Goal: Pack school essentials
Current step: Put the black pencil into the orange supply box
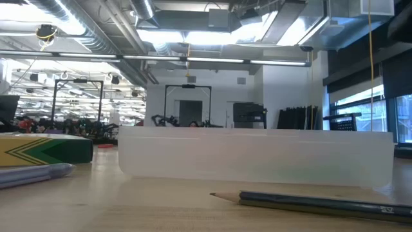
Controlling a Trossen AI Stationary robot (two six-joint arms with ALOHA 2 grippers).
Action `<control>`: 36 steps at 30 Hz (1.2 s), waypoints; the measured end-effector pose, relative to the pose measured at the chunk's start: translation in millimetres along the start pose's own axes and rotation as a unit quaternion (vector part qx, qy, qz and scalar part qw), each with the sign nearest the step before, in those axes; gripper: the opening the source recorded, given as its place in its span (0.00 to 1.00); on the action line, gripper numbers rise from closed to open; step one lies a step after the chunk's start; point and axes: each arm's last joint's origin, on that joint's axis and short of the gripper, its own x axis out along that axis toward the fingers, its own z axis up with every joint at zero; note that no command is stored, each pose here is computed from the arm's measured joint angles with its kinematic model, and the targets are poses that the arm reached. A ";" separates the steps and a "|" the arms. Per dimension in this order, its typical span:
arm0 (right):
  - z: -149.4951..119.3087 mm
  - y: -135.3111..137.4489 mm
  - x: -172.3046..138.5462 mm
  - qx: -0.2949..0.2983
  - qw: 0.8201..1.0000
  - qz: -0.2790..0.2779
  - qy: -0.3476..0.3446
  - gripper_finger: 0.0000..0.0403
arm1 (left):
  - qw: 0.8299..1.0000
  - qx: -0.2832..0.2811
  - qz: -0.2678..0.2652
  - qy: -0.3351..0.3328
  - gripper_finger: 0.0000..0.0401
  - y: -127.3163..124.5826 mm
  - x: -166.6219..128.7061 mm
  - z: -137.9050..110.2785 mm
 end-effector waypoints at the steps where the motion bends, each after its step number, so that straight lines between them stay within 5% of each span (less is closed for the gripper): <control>1: 0.2 -0.7 0.6 0.011 1.000 -0.002 0.001 0.28 | 1.000 0.000 0.000 0.000 0.18 0.0 0.0 0.0; 10: -7.5 -8.4 12.9 0.025 0.999 -0.005 0.033 0.42 | 1.000 -0.001 -0.001 0.000 0.18 -0.1 0.1 0.0; 36: -21.1 -21.2 43.8 0.023 0.999 0.024 0.016 0.42 | 1.000 -0.001 -0.001 0.000 0.18 -0.2 0.1 0.1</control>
